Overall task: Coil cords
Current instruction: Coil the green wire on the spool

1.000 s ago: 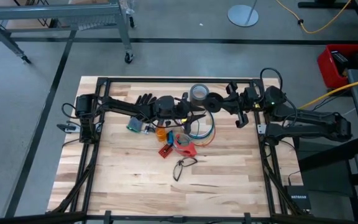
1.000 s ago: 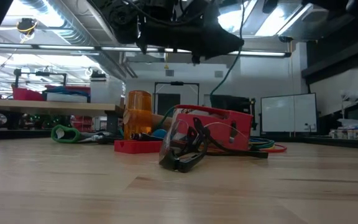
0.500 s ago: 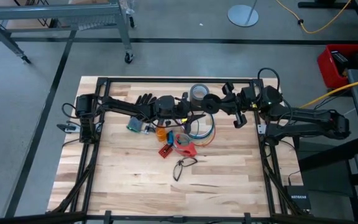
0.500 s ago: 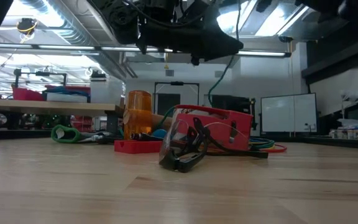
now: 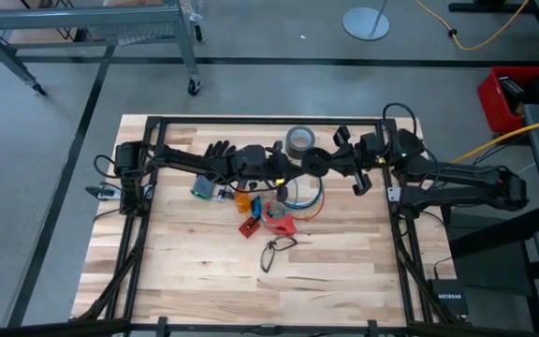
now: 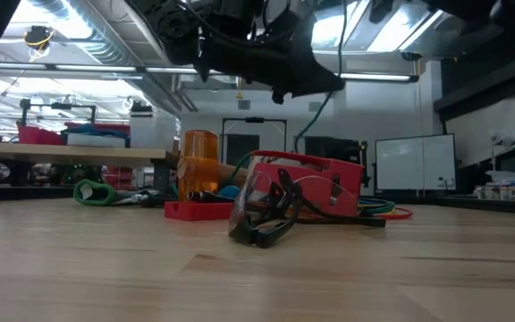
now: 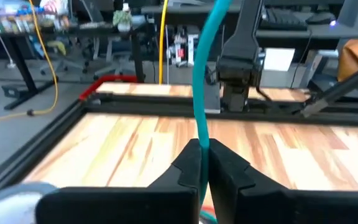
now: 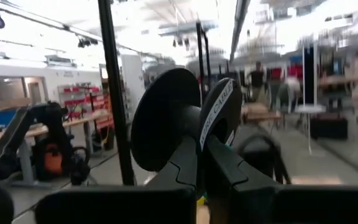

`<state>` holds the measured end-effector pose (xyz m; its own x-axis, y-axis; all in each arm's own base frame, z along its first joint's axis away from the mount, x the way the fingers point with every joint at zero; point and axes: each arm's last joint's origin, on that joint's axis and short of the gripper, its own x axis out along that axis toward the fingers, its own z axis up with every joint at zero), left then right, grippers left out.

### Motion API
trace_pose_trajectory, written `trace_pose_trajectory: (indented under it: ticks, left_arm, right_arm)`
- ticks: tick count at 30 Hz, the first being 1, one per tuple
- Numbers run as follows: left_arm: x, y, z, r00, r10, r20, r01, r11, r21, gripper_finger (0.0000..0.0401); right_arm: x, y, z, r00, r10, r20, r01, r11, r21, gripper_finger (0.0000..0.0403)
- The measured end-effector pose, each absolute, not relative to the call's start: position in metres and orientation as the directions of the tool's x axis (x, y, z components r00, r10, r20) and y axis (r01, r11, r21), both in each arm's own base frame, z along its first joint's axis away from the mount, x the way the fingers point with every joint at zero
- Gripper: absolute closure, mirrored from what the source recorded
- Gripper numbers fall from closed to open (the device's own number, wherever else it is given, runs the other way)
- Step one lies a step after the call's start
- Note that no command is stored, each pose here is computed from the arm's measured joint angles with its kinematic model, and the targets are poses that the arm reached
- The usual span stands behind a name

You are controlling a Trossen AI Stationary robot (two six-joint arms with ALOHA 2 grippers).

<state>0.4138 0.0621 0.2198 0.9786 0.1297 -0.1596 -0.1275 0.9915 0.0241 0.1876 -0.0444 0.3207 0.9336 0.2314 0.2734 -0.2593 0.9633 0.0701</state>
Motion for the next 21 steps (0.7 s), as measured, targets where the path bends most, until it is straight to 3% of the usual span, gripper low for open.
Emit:
trace_pose_trajectory:
  ticks: [14,21]
  left_arm:
    - [0.401,0.07,0.218,0.933,0.15,-0.327,-0.158,0.987,0.003,0.0399]
    - [0.397,0.086,0.22,0.927,0.184,-0.328,-0.236,0.964,-0.124,0.0399]
  right_arm:
    - [0.15,-0.035,0.3,0.991,0.124,-0.051,-0.109,0.968,0.225,0.0391]
    - [0.147,-0.036,0.282,0.971,0.056,-0.231,0.013,0.958,0.285,0.0391]
